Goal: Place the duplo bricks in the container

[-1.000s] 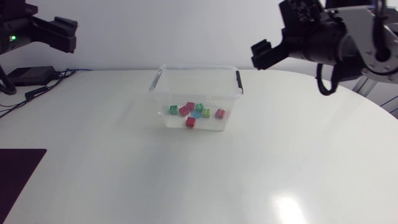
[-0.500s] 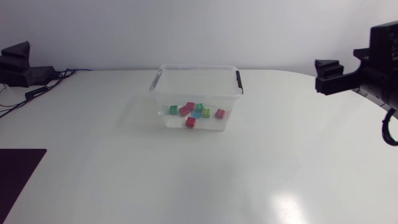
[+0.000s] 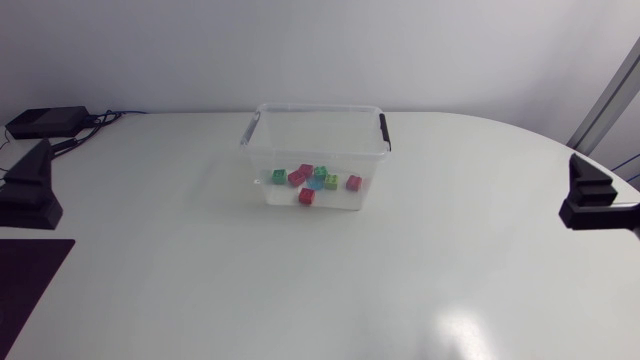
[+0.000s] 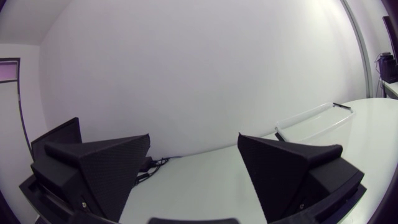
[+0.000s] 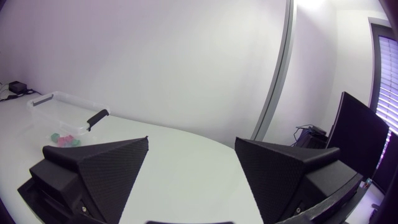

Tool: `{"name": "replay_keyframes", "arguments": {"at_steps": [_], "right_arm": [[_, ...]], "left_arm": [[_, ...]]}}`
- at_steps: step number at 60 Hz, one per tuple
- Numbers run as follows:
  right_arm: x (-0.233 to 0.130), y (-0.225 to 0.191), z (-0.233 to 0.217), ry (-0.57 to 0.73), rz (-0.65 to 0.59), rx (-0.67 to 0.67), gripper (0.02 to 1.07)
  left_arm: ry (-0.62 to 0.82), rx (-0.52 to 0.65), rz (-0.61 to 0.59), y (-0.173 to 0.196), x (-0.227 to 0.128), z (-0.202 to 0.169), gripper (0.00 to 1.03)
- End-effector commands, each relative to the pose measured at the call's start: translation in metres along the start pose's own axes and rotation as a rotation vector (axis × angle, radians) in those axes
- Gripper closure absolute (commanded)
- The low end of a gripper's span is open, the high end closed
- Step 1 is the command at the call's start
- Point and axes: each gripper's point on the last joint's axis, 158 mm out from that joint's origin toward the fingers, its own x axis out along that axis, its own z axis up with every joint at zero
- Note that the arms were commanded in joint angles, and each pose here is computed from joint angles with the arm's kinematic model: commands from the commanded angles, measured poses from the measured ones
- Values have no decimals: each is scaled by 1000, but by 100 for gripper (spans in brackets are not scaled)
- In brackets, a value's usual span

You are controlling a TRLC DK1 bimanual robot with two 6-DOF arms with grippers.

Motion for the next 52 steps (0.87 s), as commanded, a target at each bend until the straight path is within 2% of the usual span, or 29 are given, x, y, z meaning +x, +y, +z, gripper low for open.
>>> {"name": "replay_keyframes", "arguments": {"at_steps": [1,41,52], "right_arm": [[-1,6,-17,6,16,45,6],[-12,57,-94,-43,190,226,7],[-12,58,-95,-44,193,229,7]], "left_arm": [[8,-58,-29,-11,-2,-16,4],[107,-311,-181,-72,-19,-118,4],[109,-315,-184,-73,-19,-120,4]]}}
